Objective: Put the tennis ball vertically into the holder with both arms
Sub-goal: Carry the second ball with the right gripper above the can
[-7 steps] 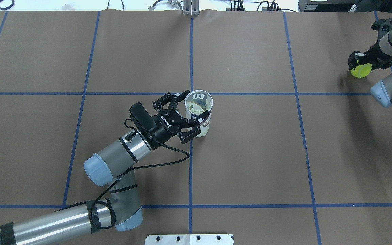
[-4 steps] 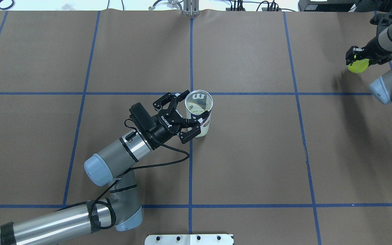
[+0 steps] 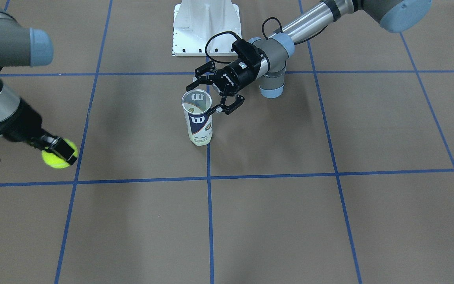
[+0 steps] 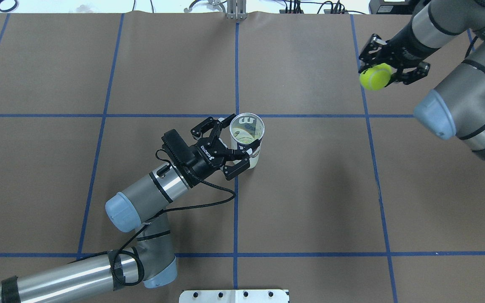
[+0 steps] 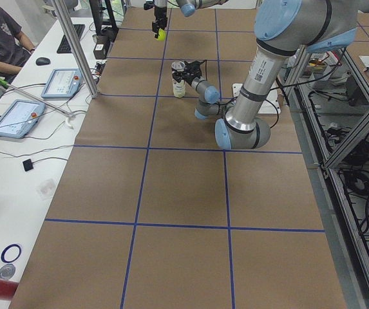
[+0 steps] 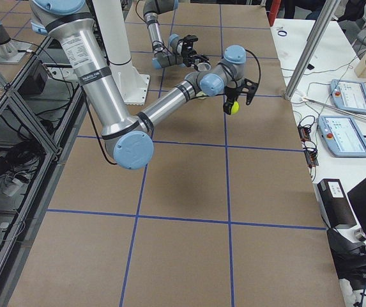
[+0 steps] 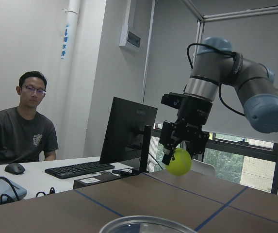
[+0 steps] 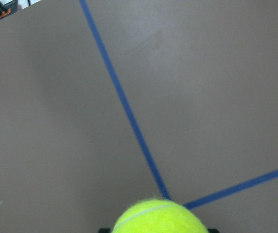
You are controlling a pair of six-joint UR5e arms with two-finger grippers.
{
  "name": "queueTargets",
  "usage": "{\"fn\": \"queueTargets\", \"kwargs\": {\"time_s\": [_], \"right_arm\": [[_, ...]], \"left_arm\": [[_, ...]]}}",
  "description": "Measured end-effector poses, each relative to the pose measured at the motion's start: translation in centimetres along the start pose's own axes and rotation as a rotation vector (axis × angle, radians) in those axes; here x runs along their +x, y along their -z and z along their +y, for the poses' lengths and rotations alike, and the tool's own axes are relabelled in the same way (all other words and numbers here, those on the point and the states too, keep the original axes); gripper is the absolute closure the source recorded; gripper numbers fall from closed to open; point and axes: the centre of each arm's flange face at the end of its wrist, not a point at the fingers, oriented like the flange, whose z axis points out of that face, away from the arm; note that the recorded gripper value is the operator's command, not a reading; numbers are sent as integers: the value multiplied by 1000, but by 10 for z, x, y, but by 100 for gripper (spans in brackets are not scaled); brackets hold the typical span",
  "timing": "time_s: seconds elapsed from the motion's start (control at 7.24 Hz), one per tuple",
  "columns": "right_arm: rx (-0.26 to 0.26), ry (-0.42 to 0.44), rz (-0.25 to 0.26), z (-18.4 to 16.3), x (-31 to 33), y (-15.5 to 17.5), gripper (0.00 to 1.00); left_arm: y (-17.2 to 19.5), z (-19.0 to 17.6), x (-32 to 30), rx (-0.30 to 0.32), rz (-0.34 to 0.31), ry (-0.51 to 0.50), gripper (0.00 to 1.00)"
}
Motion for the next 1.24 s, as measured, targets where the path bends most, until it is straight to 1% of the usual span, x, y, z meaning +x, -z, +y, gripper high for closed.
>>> {"fn": "queueTargets", "kwargs": {"time_s": [0.14,0.28,0.41,0.69,0.83,1.1,1.24], "right_arm": [[-37,-49,-43,49,-39,9,100],[-65,-76,-77,87,-71,15,100],[-77,-83,-101,116,-94,17,100],[-86,-69,-131,155,-123,16,100],[-83,-58,-136,170,-131,13,100],[-72,-39,-138,193,-139,2,86],[-71,-34,-137,198,-140,-1,72]], "left_arm": [[0,0,0,0,0,0,10],[0,0,1,0,0,0,11],[-1,-1,1,1,0,1,11],[-2,-2,2,4,-3,2,13],[-2,-2,1,5,-4,2,13],[-3,-2,1,6,-5,1,14],[-3,-2,1,6,-5,1,14]]}}
